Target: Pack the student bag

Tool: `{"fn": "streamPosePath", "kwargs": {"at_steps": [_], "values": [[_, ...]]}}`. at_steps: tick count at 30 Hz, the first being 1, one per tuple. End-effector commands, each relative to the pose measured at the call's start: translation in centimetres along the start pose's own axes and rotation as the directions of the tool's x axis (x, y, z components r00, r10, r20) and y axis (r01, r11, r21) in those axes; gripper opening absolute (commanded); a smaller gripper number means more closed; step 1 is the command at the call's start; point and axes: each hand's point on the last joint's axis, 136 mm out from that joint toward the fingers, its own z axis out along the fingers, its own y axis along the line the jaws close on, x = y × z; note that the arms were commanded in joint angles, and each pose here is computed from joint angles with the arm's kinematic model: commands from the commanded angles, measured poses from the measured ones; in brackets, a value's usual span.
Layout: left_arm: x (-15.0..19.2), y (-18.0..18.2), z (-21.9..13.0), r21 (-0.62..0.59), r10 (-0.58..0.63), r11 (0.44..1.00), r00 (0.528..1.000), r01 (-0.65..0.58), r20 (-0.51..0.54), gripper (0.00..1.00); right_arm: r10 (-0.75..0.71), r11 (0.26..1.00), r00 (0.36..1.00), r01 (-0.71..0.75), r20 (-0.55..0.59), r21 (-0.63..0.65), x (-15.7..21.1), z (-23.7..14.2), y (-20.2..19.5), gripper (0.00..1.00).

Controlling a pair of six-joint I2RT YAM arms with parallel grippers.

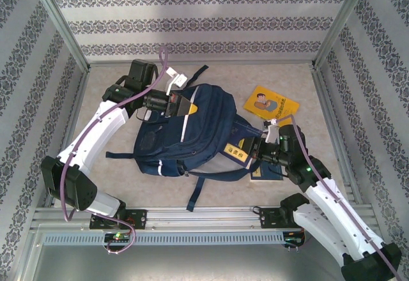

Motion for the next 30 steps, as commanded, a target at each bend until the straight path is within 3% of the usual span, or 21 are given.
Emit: {"fn": "streamPosePath", "kwargs": {"at_steps": [1,4,8,30], "values": [[-3.4,-5.8,-2.1,0.145,0.256,0.951,0.958,-0.273,0.127,0.0,0.01,0.98,0.999,-0.018,-0.038,-0.2,-0.5,-0.3,4.0,0.0],[-3.3,-6.1,-2.2,0.161,0.258,0.948,0.958,-0.276,0.127,0.0,0.034,0.957,0.999,-0.043,-0.038,-0.288,-1.2,-0.3,5.6,0.0],[-3.2,-6.5,-2.5,0.176,0.268,0.941,0.955,-0.288,0.131,0.0,0.051,0.947,0.998,-0.063,-0.046,-0.315,-2.0,0.1,6.6,0.0],[-4.0,-6.4,-2.9,0.201,0.26,0.937,0.954,-0.286,0.149,0.0,0.001,0.997,0.999,-0.005,-0.051,-0.071,-2.7,9.6,4.5,0.0]]}}
